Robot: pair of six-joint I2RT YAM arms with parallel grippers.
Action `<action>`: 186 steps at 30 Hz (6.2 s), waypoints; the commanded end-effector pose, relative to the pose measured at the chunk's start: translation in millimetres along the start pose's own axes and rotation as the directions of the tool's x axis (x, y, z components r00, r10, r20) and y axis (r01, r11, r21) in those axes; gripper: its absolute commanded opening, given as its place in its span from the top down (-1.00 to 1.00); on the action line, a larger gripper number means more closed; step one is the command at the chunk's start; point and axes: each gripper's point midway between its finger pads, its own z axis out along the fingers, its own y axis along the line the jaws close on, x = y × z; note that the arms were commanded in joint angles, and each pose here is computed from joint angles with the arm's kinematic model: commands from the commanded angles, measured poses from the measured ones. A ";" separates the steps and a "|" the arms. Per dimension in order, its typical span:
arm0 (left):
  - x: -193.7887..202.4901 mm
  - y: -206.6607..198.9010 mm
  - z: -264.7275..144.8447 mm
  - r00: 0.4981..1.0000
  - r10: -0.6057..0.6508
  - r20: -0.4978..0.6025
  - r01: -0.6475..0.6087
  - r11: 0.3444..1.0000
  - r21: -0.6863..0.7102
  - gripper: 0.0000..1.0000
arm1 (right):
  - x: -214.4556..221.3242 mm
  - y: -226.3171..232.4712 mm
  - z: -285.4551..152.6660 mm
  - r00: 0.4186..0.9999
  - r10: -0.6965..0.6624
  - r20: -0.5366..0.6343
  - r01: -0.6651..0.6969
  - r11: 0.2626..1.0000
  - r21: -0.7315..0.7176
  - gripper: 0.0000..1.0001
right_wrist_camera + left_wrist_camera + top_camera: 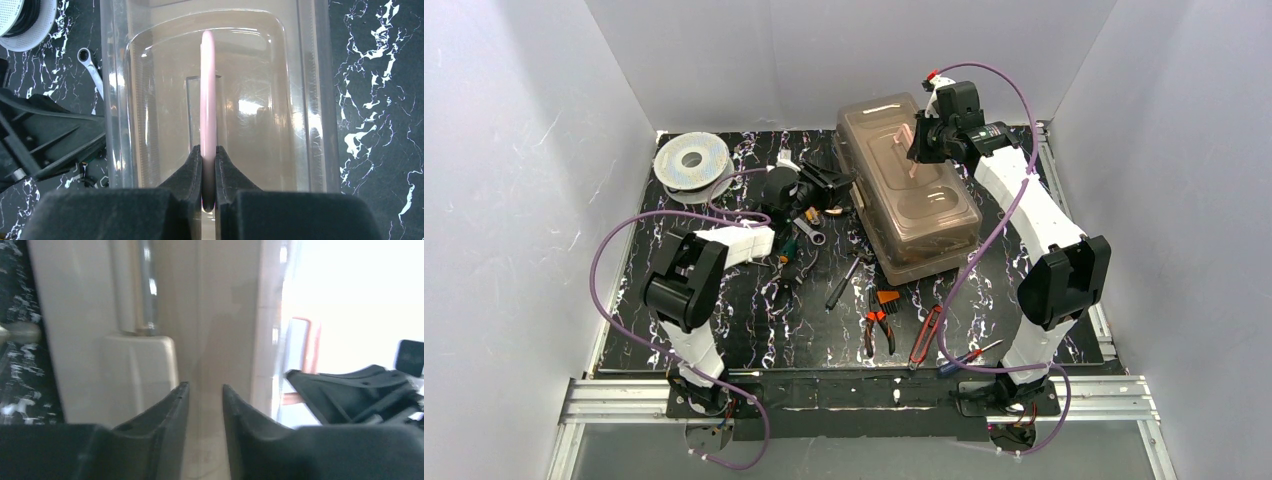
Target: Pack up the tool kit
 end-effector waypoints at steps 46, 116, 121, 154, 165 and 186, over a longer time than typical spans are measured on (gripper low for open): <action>44.8 -66.1 21.6 0.923 -0.277 -0.266 0.373 0.816 0.442 0.14 | 14.9 0.2 11.1 0.997 0.051 -0.051 -0.054 0.997 -0.054 0.97; 27.1 6.6 49.1 0.965 -0.153 -0.211 0.205 0.947 0.249 -0.97 | 19.4 -12.7 11.6 0.997 0.030 -0.067 -0.030 1.000 -0.006 0.97; 36.9 11.7 54.4 0.962 -0.146 -0.232 0.197 0.956 0.217 -0.73 | 17.7 -11.9 11.4 0.997 0.028 -0.066 -0.029 1.000 -0.009 0.97; 34.2 -21.8 44.5 0.962 0.191 -0.195 -0.160 0.973 0.165 1.00 | 28.6 -34.5 5.4 0.997 0.005 -0.076 0.003 0.995 0.102 0.97; 17.3 -14.8 25.7 0.967 0.217 -0.135 -0.202 0.973 0.111 0.82 | 18.4 -36.1 0.1 0.998 -0.007 -0.056 0.014 0.993 0.117 0.97; -30.7 -16.6 -30.2 0.950 0.313 0.021 -0.313 0.949 0.026 -0.91 | 2.5 -21.8 -16.7 0.999 0.038 -0.025 -0.037 0.999 0.015 0.97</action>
